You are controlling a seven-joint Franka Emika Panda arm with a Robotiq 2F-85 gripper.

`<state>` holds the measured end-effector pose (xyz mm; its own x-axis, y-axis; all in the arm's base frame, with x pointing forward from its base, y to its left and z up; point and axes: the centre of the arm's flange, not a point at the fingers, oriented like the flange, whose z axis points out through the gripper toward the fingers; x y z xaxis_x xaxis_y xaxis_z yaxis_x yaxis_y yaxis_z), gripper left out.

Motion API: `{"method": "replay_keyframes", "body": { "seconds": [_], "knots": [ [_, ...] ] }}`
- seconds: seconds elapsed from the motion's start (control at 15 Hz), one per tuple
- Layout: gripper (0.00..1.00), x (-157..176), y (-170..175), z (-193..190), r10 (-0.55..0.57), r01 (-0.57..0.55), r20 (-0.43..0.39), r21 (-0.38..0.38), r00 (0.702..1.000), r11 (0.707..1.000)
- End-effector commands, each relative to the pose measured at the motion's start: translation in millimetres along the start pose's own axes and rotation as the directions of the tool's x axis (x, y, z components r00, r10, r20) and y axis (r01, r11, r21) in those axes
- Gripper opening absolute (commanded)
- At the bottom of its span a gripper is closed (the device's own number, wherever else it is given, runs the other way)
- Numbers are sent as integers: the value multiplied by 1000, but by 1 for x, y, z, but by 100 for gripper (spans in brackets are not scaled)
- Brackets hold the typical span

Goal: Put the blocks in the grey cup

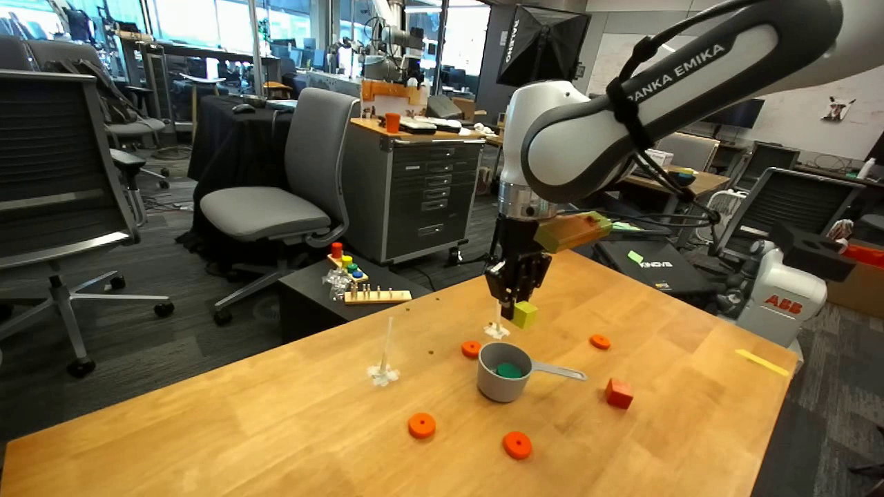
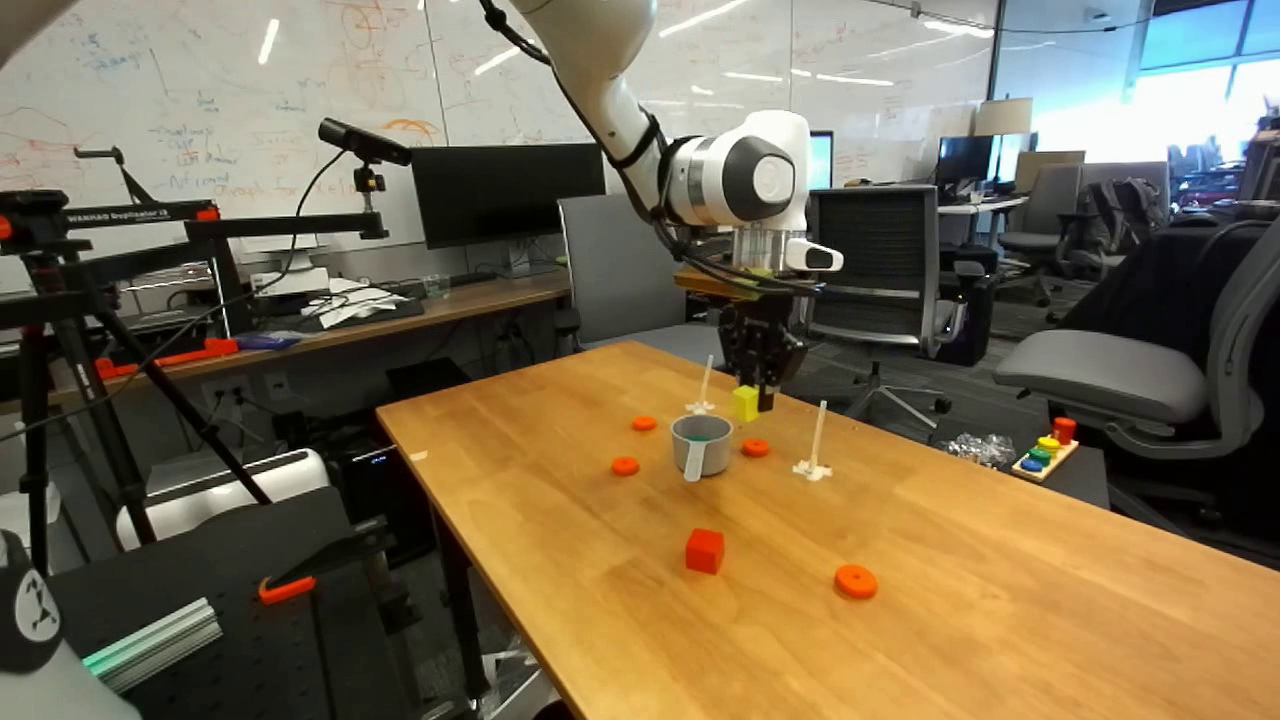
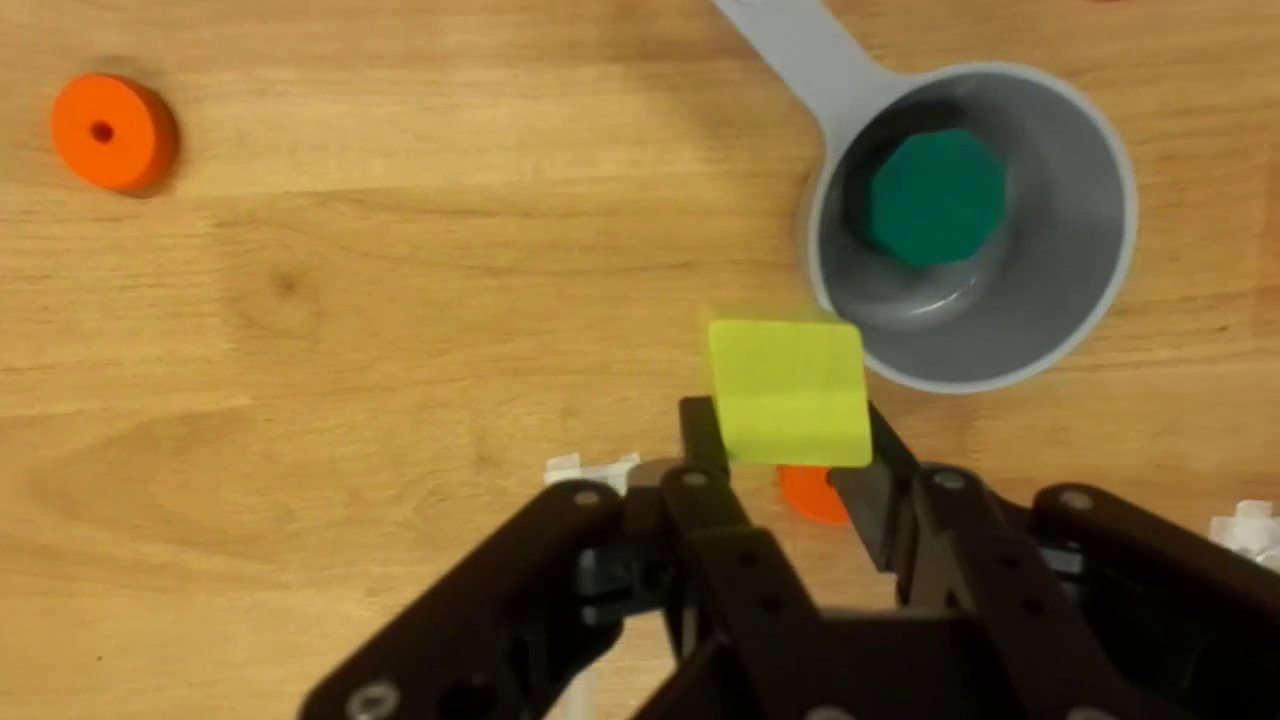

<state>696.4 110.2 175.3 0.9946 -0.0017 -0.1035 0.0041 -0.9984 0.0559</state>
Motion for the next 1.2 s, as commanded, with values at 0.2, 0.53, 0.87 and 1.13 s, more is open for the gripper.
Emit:
{"method": "replay_keyframes", "body": {
  "seconds": [0.2,0.53,0.87,1.13],
  "knots": [
    [9,-44,-21,2,-70,70,-5,-19,998,997],
    [9,-38,-40,20,-101,101,-3,-44,995,994],
    [10,-33,-59,20,-131,130,-15,-57,991,990],
    [73,-33,-61,18,-135,134,-16,-69,991,989]
  ]
}}
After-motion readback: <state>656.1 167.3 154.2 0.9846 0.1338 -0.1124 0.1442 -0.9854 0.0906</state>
